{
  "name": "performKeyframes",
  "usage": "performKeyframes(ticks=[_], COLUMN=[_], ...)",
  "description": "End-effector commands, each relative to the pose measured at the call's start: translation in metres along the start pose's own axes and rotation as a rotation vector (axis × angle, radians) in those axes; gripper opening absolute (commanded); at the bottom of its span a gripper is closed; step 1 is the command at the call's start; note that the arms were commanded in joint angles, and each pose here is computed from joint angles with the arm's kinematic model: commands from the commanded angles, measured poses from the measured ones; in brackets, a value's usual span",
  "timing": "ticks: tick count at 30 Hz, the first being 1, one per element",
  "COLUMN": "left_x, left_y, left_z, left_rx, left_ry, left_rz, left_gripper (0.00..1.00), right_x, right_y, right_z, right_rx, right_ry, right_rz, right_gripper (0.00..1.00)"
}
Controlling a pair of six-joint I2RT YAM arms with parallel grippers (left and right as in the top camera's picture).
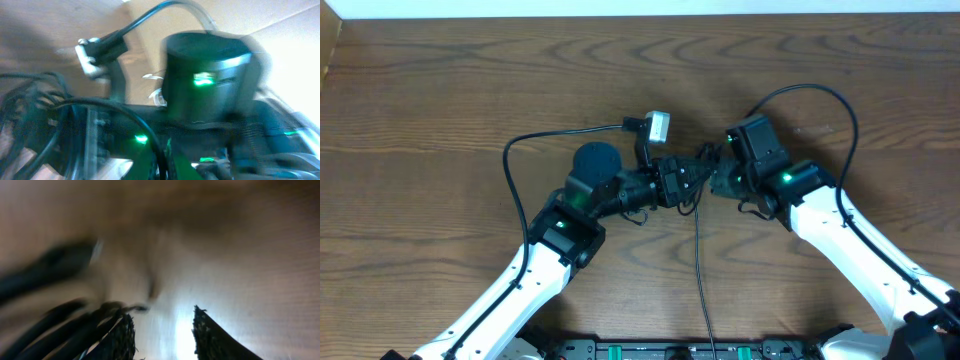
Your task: Untangle cables
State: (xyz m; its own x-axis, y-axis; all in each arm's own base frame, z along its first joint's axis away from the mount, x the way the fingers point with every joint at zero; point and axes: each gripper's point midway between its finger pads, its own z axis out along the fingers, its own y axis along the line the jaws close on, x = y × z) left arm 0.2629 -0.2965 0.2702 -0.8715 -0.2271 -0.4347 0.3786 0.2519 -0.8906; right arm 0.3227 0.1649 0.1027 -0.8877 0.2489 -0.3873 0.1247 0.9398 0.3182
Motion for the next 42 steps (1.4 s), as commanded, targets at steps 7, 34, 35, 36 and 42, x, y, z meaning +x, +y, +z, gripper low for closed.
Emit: performKeyframes(ticks=[7,34,35,36,42], left_x=[0.017,0.0,-0.001,-0.001,-0.005], left_y=[-0.059,-0.051,-0.051,-0.051,-0.06], left_z=[-0.01,-0.007,-0.007,-0.007,-0.009], left_rx=[0.242,0.203,0.2,0.2,0.233], left_ry=[0.139,0.016,0.013,0.014,0.004], left_rz=[0.006,0.256,0.24,0.221,0.149], left_gripper=[0.08,0.08,0.08,0.08,0.08], right_x=[-0.043,0.023,0.021,0.018,-0.014], right_y=[-0.049,-0.016,-0.016,-0.017,0.002], right_z=[0.004,-0.075,-0.072,-0.066,-0.03], right_rx=[0.123,-0.836,-0.819,-0.786,-0.585], right_ry=[-0.19,0.253,0.243,0.237,0.133], right_rz=[0.195,-0.157,-0.175,-0.173,-0.129], right_gripper=[0.25,0.61,0.66,0.7,0.71])
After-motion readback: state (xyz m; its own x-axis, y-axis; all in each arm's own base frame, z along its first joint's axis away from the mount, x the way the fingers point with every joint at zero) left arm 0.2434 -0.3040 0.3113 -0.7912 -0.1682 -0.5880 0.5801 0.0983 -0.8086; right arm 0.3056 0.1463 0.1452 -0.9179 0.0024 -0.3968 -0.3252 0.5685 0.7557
